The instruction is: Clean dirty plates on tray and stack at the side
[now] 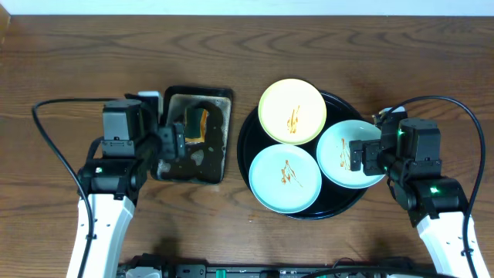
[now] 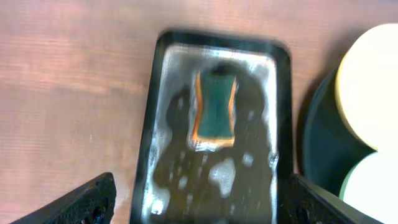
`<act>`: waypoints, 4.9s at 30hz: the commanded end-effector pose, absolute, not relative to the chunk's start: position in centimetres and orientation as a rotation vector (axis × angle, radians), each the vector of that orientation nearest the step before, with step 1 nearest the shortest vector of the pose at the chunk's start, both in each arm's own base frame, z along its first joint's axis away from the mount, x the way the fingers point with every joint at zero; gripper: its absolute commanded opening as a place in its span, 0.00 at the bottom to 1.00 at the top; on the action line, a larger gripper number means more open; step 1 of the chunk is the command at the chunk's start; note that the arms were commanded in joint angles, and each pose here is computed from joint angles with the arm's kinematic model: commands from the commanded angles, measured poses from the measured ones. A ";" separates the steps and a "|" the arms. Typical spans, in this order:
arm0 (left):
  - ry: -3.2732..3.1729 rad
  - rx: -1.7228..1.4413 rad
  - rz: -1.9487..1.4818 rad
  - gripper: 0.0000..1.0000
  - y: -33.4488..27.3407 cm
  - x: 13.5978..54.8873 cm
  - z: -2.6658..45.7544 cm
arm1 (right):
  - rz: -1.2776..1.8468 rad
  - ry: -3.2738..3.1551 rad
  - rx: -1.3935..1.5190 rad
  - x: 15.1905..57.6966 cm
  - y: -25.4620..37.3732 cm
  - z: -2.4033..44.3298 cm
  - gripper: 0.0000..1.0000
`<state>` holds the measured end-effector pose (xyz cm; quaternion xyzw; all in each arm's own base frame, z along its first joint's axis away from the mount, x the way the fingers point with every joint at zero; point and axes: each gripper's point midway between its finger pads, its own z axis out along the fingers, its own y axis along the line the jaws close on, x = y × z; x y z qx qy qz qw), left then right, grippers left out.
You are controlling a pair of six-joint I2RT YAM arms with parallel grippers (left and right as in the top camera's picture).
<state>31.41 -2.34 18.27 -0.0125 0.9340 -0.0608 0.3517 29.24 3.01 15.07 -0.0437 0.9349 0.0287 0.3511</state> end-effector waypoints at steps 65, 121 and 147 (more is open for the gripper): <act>2.696 0.037 -0.114 0.08 -6.2 38.9 5.2 | -0.048 2.427 0.189 29.3 -0.8 15.2 0.99; 2.490 0.007 -0.175 0.08 -6.6 40.3 11.9 | 0.152 2.774 0.434 30.0 -5.0 2.8 0.01; 2.484 -0.248 -0.264 0.07 -6.6 39.2 13.2 | 0.154 2.778 0.433 29.9 -4.9 2.8 0.01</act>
